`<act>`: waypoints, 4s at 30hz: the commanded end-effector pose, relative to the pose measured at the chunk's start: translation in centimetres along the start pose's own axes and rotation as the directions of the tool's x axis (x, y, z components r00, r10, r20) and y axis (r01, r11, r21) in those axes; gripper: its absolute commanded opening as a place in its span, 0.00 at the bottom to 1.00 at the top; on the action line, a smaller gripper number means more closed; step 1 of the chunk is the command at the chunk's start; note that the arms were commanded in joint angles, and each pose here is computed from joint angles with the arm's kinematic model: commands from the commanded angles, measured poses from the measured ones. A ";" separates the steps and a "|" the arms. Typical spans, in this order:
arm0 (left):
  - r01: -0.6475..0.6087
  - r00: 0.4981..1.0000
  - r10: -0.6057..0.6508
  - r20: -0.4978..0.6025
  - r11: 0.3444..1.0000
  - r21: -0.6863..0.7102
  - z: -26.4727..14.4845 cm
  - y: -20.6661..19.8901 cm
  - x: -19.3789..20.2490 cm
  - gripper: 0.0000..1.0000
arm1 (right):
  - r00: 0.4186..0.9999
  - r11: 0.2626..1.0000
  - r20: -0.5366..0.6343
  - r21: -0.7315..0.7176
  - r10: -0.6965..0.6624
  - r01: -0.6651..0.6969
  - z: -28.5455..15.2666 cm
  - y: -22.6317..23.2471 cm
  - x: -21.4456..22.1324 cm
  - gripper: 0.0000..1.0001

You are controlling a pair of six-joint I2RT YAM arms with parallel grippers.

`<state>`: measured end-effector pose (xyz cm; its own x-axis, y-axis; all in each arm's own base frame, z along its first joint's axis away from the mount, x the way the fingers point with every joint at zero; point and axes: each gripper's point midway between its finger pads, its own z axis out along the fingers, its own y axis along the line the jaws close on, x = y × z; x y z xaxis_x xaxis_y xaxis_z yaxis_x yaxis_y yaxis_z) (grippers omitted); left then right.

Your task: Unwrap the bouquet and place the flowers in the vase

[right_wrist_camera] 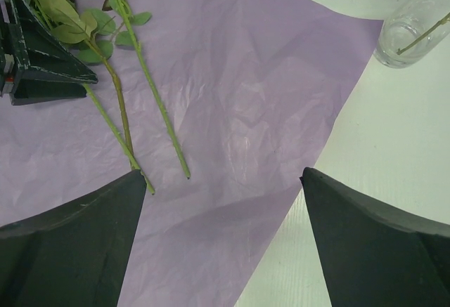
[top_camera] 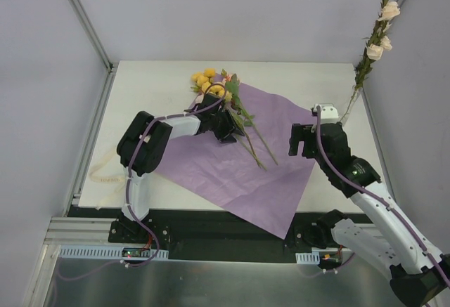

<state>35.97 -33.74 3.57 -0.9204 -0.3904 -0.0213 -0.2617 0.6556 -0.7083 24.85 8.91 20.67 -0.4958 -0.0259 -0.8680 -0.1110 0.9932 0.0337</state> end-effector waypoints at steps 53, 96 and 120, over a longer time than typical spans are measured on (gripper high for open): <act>0.090 0.984 -0.091 0.156 0.996 0.015 2.6 -1.8 -3.5 0.24 | 0.998 0.998 -0.043 -0.035 0.046 -0.048 -0.3 0.5 2.0 0.96; -0.182 0.935 0.028 0.353 0.893 0.412 -10.6 -9.6 -1.2 0.00 | 0.987 0.987 -0.138 -0.126 0.079 -0.097 1.5 3.4 3.3 0.96; -0.853 0.507 0.786 0.354 0.400 0.335 -21.4 -15.3 6.8 0.00 | 0.996 0.802 -0.080 -0.597 -0.028 -0.025 -7.1 11.6 -7.9 0.97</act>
<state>30.82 -32.92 26.52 -0.7071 -0.0467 -0.7055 0.5992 0.4903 -0.6329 22.49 18.83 29.89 -0.5405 -0.0353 -0.8406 -0.5408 0.7799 0.3149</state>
